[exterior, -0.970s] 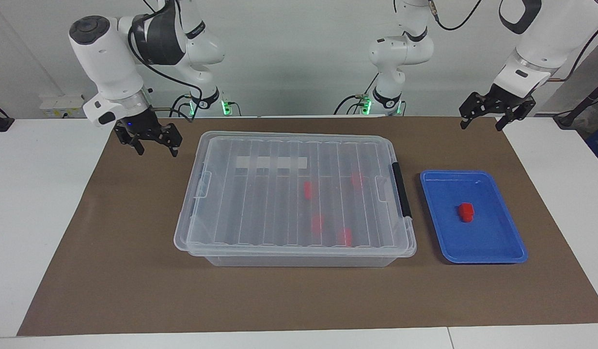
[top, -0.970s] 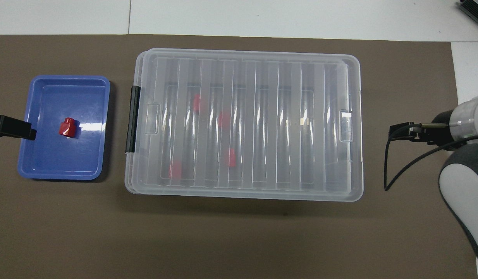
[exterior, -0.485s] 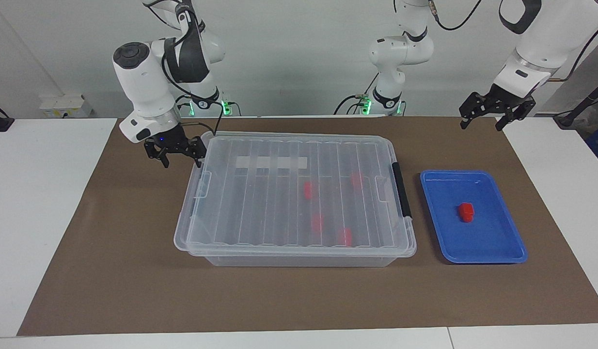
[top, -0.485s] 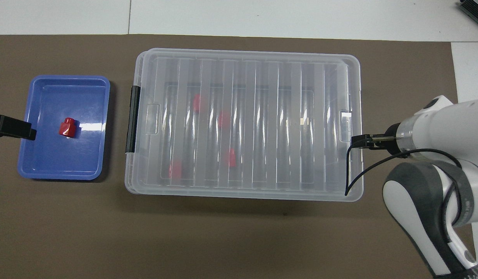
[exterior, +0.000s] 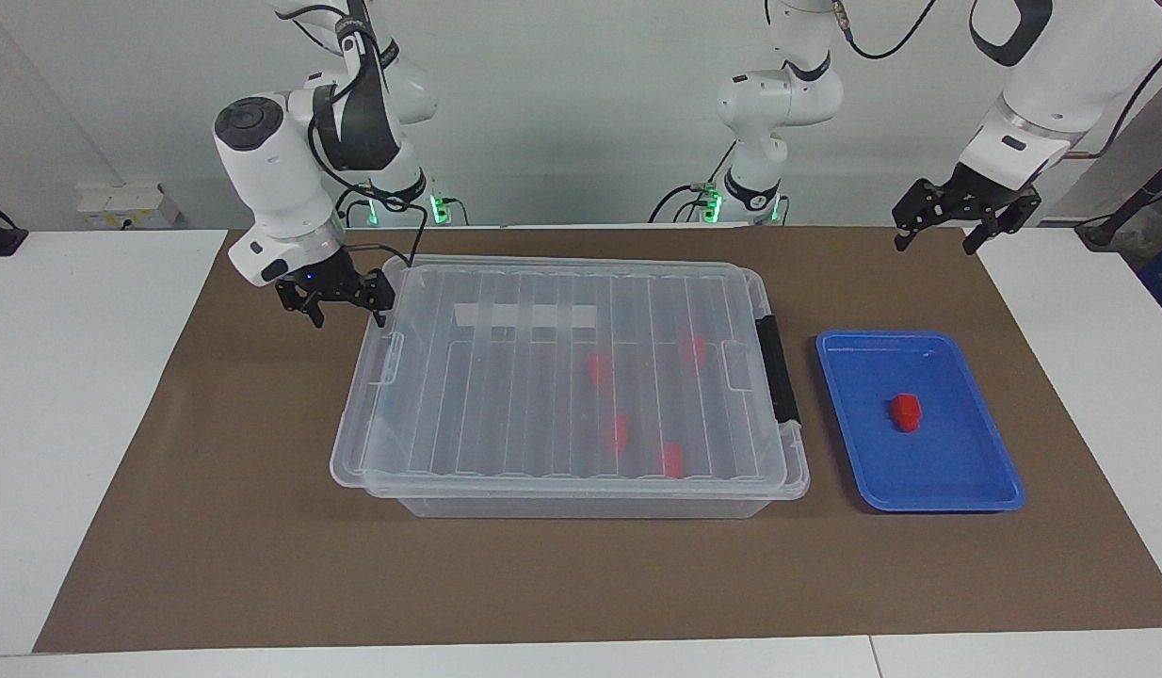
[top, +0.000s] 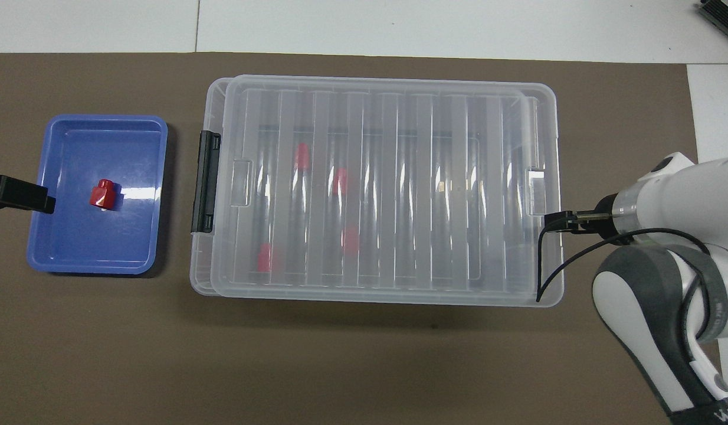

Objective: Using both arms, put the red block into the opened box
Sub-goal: 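Pull the clear lid toward the right arm with the right gripper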

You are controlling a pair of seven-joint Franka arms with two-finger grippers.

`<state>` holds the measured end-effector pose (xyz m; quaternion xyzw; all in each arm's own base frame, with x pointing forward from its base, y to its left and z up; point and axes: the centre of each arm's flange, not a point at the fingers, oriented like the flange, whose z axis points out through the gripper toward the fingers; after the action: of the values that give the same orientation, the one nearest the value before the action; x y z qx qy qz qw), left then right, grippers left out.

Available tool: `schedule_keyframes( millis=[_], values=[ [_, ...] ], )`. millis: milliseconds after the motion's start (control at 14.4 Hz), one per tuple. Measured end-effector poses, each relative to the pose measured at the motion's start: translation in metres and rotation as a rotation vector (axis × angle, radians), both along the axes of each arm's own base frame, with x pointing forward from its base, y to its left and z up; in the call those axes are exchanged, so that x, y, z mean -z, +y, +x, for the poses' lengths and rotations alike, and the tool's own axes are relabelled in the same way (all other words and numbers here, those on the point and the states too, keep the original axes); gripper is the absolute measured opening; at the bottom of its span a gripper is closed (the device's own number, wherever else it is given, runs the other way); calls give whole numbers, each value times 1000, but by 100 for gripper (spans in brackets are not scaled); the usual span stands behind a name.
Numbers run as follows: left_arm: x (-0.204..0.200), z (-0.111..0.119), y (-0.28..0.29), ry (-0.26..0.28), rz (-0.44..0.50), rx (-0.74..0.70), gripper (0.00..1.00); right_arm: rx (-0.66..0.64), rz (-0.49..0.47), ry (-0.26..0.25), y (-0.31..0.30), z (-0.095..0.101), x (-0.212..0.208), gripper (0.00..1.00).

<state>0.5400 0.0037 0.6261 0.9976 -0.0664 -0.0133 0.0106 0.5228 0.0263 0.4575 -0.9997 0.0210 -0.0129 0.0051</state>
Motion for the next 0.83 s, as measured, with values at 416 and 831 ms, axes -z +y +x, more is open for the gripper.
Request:
schedule_keyframes(
  millis=[416, 831],
  values=[
    [0, 0, 0, 0, 0, 0, 100, -41, -40, 12, -65, -2, 3, 100],
    [0, 0, 0, 0, 0, 0, 100, -114, -93, 19, -133, -11, -1, 100]
  ],
)
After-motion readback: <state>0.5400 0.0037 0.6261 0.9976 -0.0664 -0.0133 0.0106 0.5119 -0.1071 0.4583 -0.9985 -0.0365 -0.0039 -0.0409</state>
